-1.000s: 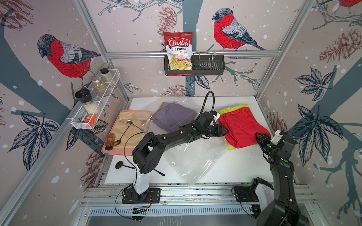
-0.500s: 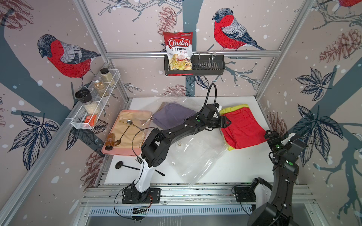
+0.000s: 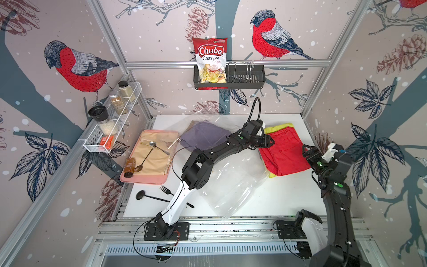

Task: Take the trousers out of the vacuum bag
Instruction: Place the trousers at the center of the board.

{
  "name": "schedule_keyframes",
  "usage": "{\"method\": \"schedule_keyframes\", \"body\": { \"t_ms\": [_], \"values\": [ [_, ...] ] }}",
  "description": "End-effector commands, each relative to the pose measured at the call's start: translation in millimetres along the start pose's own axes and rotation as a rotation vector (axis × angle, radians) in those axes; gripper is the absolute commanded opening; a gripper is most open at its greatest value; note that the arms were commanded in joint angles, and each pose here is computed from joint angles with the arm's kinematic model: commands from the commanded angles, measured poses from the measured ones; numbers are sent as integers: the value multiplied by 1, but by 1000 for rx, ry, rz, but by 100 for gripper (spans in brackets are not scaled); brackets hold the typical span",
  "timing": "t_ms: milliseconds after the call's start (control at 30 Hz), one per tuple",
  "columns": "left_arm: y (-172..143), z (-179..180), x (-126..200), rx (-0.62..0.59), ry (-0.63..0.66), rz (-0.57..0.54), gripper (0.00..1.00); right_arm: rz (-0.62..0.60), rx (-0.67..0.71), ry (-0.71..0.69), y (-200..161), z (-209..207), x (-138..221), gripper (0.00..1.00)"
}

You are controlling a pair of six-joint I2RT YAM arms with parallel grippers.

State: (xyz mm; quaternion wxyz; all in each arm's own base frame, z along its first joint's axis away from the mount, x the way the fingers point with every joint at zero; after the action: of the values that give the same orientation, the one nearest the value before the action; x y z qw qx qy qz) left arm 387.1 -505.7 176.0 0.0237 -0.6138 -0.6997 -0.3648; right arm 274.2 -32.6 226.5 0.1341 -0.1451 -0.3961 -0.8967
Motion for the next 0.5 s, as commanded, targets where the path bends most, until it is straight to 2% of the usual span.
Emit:
{"method": "schedule_keyframes", "body": {
  "t_ms": [0, 233, 467],
  "values": [
    [7, 6, -3, -11, 15, -6, 63, 38, 63, 30, -16, 5, -8, 77],
    [19, 17, -18, 0, -3, -25, 63, 131, -2, 0, -45, -22, -30, 77],
    [30, 16, -35, 13, -62, -54, 62, 145, -46, -2, -47, -33, -52, 78]
  ]
}}
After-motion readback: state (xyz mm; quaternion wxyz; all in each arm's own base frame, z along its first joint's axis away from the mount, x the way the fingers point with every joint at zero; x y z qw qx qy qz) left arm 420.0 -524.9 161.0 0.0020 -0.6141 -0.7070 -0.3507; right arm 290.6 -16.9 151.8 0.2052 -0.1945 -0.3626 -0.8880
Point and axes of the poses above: each gripper's point midway between its finger pads, its own x axis back along the fingers, its own z axis along the line the jaws close on, y = z × x, the point moved 3 cm from there along x, back along the fingers, and after that the axes turned 3 degrees about x, right-handed, at the moved point
